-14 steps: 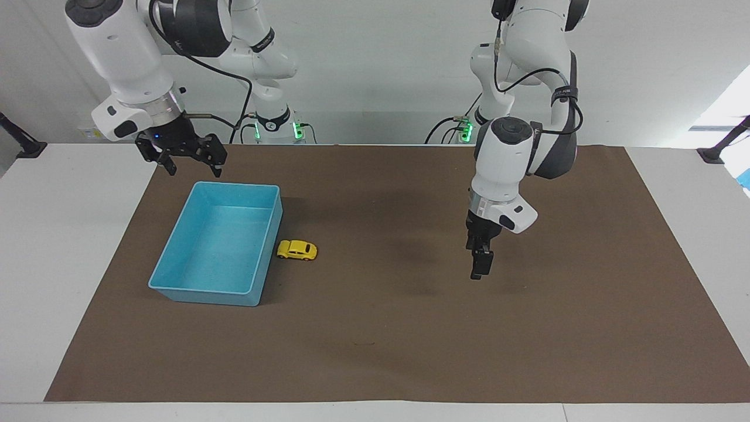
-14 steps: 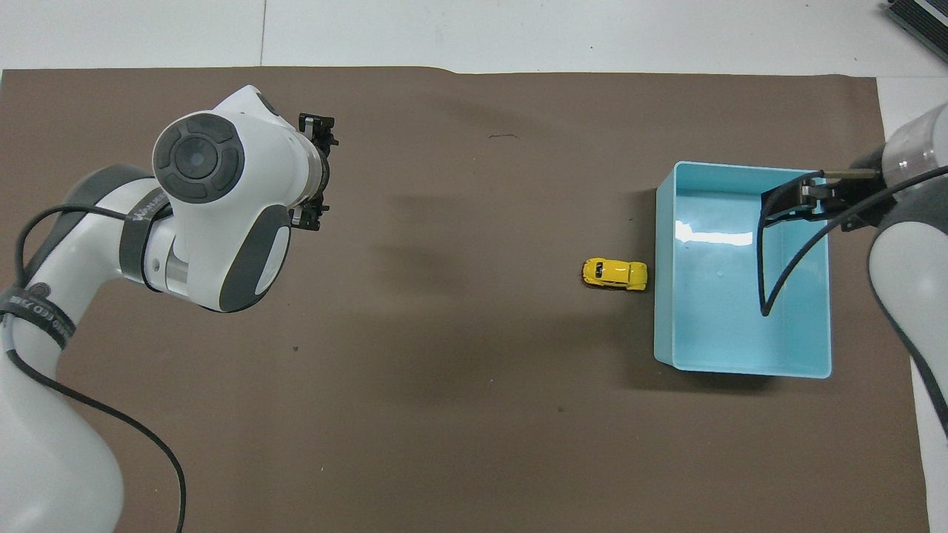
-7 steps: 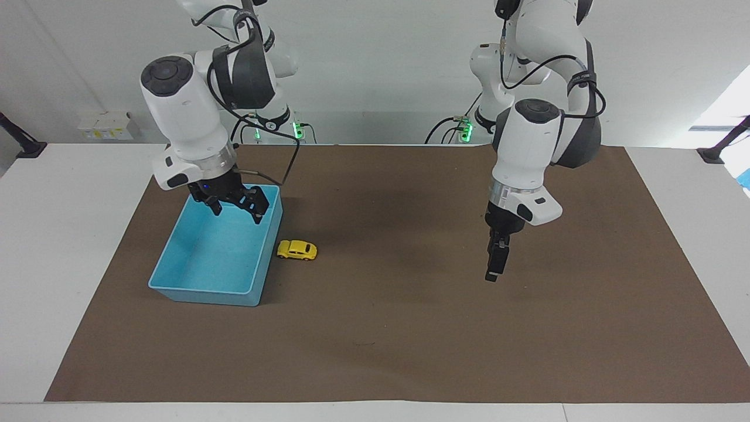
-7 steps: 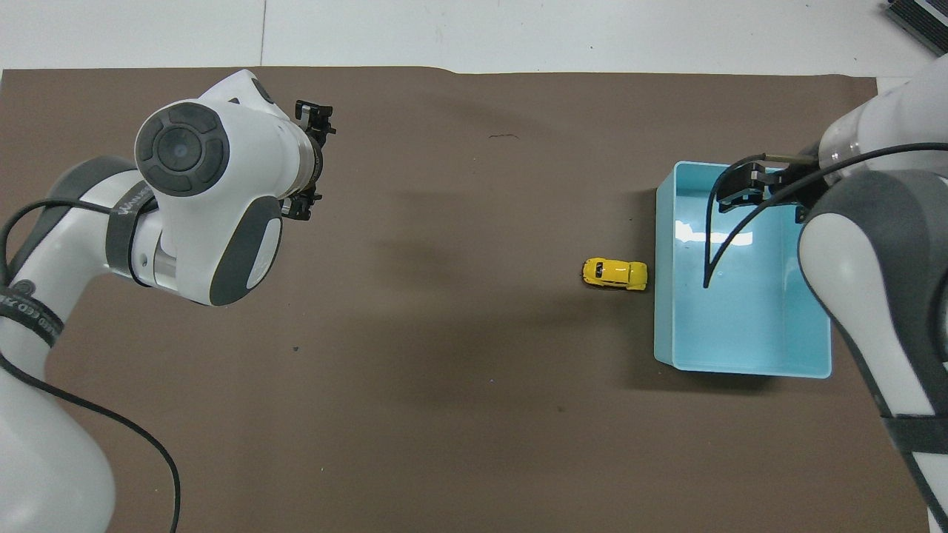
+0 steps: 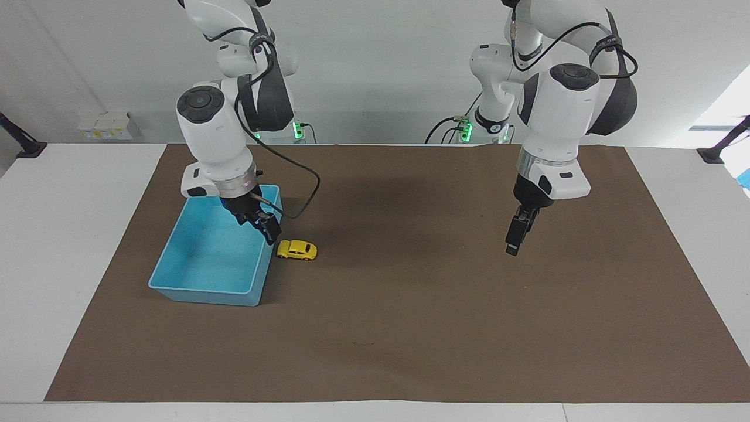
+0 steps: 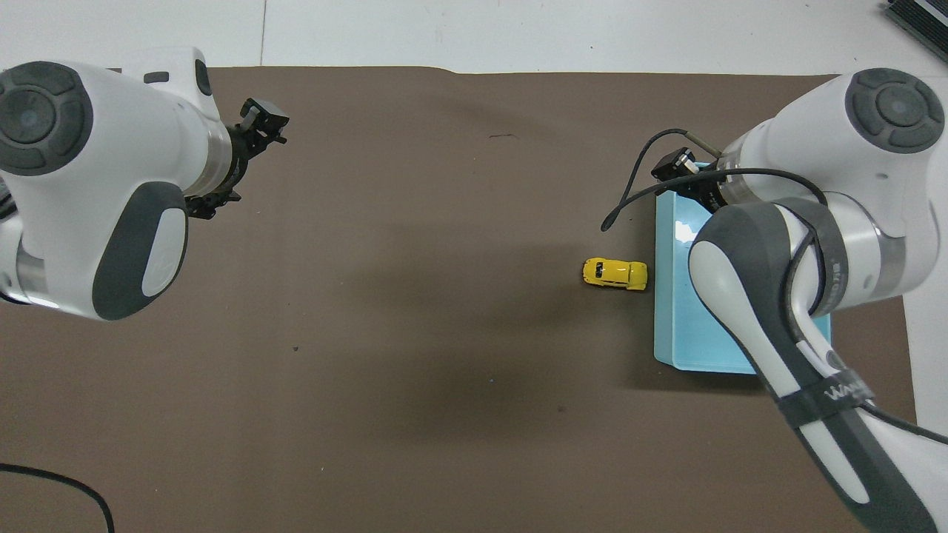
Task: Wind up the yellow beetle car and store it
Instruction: 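Raise the left gripper away while the right gripper reaches the car, then grasp the yellow car beside the box with the right gripper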
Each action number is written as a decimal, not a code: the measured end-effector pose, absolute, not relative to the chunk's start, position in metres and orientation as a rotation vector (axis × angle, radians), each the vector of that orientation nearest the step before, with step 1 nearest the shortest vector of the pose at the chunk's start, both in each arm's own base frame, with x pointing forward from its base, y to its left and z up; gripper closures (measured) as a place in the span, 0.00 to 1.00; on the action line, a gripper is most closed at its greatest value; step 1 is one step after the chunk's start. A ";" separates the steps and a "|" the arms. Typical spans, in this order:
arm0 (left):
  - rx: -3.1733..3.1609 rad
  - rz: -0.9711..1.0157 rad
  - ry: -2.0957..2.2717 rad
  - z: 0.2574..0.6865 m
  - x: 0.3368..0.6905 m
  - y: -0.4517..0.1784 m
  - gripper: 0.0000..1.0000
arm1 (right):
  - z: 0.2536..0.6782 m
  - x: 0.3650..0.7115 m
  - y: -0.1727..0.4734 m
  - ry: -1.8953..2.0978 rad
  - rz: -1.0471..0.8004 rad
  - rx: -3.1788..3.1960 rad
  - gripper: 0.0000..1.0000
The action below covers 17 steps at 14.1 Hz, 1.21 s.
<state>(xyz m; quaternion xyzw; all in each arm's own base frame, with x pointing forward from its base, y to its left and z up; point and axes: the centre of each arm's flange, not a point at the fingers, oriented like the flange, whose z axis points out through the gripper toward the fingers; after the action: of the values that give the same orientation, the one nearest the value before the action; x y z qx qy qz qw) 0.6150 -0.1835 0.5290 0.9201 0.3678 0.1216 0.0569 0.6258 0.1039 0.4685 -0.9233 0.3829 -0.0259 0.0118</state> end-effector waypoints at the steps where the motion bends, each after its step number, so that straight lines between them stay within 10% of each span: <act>1: 2.831 0.362 1.051 0.532 0.613 -0.181 0.00 | 0.464 0.627 0.110 1.280 -0.090 -2.839 0.00; 17: 3.177 0.189 0.199 0.591 0.568 -0.107 0.00 | 0.362 0.623 0.164 2.192 -0.049 -2.209 0.00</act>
<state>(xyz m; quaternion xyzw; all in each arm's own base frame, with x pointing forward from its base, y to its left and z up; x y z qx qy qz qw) 0.5682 -0.1068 0.5913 0.9960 0.0623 0.0591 -0.0236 0.6233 0.1643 0.3615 -0.7096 0.7042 -0.0159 0.0147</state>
